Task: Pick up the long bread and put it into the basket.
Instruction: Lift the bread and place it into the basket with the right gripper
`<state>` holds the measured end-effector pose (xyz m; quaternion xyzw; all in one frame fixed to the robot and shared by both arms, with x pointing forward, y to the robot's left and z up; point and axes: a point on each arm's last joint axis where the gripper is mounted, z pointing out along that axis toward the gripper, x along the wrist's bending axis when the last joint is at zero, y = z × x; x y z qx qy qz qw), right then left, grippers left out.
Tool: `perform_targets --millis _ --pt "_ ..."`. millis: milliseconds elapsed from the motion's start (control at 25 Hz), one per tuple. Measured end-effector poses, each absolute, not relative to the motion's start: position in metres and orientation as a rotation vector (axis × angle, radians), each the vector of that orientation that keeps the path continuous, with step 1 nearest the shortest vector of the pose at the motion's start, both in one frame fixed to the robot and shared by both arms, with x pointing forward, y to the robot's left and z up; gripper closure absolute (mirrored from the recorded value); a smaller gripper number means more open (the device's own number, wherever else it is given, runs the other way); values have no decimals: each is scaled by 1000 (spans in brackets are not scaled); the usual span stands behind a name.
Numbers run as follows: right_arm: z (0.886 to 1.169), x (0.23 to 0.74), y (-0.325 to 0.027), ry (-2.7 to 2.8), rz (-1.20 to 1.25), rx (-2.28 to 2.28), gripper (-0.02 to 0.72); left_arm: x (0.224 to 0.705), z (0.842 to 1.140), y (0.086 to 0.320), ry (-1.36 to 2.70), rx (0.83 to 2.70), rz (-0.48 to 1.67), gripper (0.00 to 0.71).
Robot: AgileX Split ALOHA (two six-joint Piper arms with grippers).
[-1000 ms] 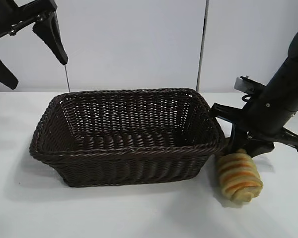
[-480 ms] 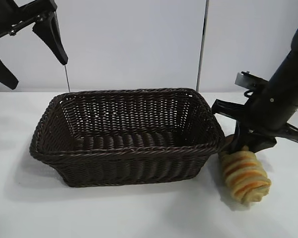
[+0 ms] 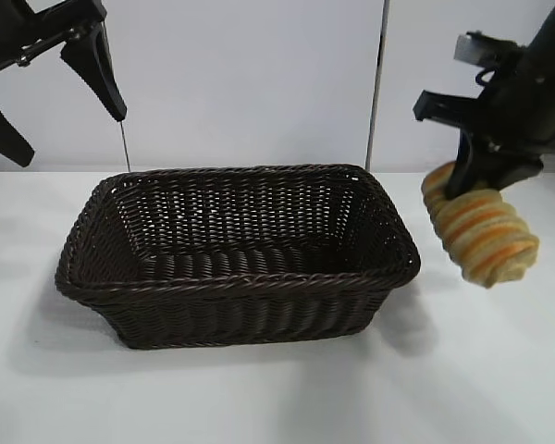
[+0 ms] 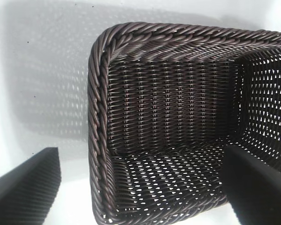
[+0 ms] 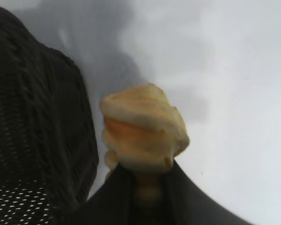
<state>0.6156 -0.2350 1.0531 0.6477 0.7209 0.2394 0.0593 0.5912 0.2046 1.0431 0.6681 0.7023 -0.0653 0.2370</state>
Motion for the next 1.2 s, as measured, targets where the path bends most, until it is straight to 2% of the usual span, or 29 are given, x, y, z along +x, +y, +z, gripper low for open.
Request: perform_targets --millis 160,360,800,1000,1200 --pt "1074 621 -225 2302 893 1722 608 591 1043 205 1925 1831 -179 41" --pt "1079 620 -204 2477 997 1347 608 591 1043 205 1927 1835 -184 41" --pt "1045 615 -118 2665 923 625 608 590 1043 204 1930 1837 -204 41" --pt "1022 620 -97 2667 873 487 608 590 1043 204 1930 1835 -206 41" --pt "1000 626 -94 2697 843 499 608 590 1043 204 1930 1835 -206 41"
